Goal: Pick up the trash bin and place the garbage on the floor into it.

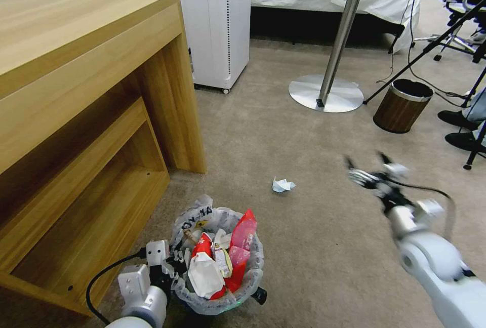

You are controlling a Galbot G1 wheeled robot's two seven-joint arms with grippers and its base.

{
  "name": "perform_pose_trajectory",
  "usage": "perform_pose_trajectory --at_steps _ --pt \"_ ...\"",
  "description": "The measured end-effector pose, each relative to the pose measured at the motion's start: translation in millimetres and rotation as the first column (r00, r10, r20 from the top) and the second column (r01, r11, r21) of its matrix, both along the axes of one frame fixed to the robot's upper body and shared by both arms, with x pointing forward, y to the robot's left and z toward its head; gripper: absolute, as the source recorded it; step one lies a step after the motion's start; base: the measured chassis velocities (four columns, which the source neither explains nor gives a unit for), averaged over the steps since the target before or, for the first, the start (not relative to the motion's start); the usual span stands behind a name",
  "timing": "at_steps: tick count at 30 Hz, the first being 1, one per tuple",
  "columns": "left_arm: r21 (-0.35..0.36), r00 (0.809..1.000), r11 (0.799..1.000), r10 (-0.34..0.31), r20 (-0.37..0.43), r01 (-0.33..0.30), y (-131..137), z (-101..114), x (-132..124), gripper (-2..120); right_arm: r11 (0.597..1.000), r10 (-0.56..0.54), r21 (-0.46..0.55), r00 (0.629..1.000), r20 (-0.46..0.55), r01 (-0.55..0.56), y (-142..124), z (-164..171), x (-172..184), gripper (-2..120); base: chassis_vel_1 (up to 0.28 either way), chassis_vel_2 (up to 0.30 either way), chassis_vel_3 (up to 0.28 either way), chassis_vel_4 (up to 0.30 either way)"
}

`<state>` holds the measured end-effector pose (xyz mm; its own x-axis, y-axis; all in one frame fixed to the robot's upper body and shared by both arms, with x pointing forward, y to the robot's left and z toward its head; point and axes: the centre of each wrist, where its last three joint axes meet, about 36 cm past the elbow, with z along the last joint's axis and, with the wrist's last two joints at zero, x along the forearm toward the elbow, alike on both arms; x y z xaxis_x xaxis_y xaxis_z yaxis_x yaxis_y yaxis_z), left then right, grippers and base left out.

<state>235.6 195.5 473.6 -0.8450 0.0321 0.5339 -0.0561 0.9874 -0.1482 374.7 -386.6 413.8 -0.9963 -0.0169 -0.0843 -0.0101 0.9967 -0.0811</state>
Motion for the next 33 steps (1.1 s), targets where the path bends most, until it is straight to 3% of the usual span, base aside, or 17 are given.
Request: perform_pose_trajectory --at_steps 5,10,18,33 --pt "-0.001 0.999 1.000 -0.031 0.009 0.031 1 2 0 0 0.988 -0.138 -0.071 0.990 -0.018 0.137 -19 -11 -36 100 0.000 0.000 0.000 0.000" --pt "-0.014 0.997 0.997 -0.071 0.010 0.071 -6 2 -1 0 0.972 -0.232 -0.033 0.972 0.035 0.233 -21 -15 -69 100 0.000 0.000 0.000 0.000" --pt "-0.011 0.994 0.994 -0.108 0.020 0.108 -13 -2 -4 0 0.965 -0.260 0.051 0.964 0.057 0.257 1 -26 -104 100 0.000 0.000 0.000 0.000" --pt "-0.006 0.995 0.996 -0.090 0.033 0.090 -9 2 -7 0 0.974 -0.216 0.087 0.974 0.074 0.209 23 -27 -112 100 -0.012 -0.017 -0.018 -0.019"
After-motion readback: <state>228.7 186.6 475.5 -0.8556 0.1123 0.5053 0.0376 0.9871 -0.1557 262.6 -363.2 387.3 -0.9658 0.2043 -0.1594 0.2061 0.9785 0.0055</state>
